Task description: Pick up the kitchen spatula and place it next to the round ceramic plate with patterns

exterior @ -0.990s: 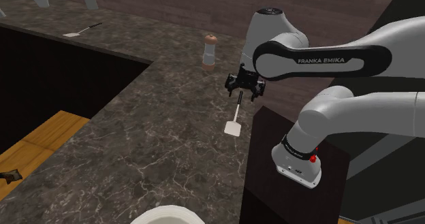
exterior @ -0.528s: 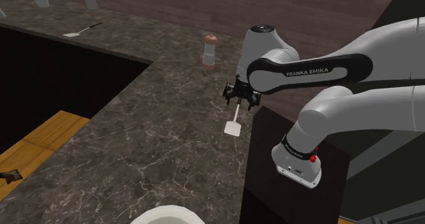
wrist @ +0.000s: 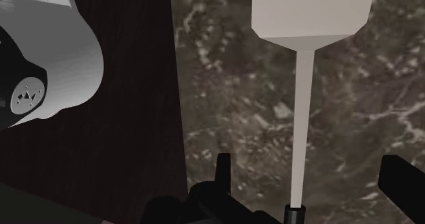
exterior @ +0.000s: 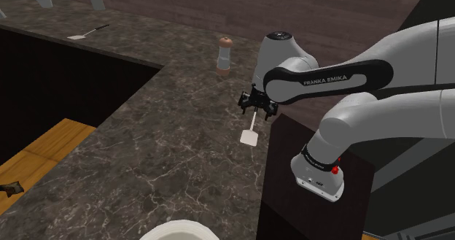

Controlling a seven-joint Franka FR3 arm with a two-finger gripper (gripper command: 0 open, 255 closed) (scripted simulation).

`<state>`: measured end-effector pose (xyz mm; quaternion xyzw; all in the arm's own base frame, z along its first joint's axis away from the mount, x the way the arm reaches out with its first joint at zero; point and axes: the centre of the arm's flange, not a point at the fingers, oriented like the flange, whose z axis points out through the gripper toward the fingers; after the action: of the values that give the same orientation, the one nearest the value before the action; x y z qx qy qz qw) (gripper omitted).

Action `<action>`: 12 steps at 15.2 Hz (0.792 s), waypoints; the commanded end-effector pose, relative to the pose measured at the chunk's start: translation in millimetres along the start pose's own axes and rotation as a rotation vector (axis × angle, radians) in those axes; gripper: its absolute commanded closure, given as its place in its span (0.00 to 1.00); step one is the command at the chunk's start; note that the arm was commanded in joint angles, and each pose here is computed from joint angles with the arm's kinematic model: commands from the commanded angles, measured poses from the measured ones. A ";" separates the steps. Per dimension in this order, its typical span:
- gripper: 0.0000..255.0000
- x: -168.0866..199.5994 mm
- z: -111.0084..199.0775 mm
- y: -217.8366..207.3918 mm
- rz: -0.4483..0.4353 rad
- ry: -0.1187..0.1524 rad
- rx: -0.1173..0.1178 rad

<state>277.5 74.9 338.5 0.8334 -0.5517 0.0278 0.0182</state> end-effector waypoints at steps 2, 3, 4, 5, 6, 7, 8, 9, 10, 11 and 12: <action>1.00 0.0 0.0 0.0 0.000 0.000 0.000; 1.00 0.0 0.0 0.0 0.000 0.000 0.000; 1.00 0.0 0.0 0.0 0.000 0.000 0.000; 1.00 0.0 0.0 0.0 0.000 0.000 0.000; 1.00 0.0 0.0 0.0 0.000 0.000 0.000; 1.00 0.0 0.0 0.0 0.000 0.000 0.000; 1.00 0.0 0.0 0.0 0.000 0.000 0.000; 1.00 0.0 0.0 0.0 0.000 0.000 0.000; 1.00 0.0 0.0 0.0 0.000 0.000 0.000; 1.00 0.0 0.0 0.0 0.000 0.000 0.000; 1.00 0.4 -5.2 0.1 0.000 0.000 0.000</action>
<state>277.1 74.7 341.1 0.8334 -0.5517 0.0280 0.0181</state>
